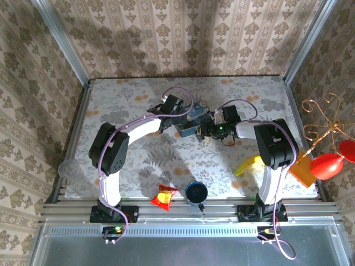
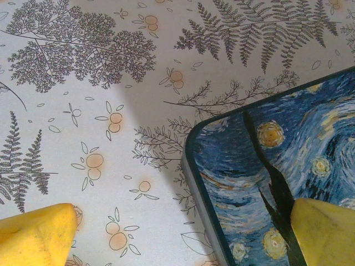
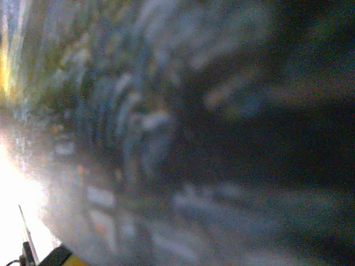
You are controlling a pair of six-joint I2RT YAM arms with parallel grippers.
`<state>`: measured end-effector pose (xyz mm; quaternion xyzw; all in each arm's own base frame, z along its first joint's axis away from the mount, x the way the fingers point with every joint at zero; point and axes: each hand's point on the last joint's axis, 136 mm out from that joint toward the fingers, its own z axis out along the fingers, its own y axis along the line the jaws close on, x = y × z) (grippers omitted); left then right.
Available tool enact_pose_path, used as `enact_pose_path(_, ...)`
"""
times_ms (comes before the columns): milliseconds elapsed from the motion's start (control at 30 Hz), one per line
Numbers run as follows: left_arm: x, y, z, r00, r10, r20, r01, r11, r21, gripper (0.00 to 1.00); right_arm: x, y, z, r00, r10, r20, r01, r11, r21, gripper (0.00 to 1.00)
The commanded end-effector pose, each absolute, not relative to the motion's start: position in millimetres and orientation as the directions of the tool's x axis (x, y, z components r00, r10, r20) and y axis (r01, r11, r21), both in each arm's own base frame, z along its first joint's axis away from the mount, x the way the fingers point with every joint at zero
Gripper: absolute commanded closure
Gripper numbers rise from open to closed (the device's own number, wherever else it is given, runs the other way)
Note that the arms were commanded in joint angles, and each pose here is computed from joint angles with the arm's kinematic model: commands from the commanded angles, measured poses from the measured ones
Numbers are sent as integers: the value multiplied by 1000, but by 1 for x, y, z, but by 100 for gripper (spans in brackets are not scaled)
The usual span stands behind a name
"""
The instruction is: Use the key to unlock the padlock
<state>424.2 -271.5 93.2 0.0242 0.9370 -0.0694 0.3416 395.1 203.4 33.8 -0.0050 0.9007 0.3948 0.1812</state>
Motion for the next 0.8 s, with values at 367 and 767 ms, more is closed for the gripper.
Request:
enact_pose_path(367, 398, -241, 55, -841, -2, -541, 34, 998, -57, 0, 386, 201, 41, -915, 245, -320, -73, 679, 730, 95)
enact_pose_path(767, 395, -239, 52, -844, -35, -535, 8, 997, -77, 0, 383, 203, 45, -878, 404, -257, 94, 672, 735, 100)
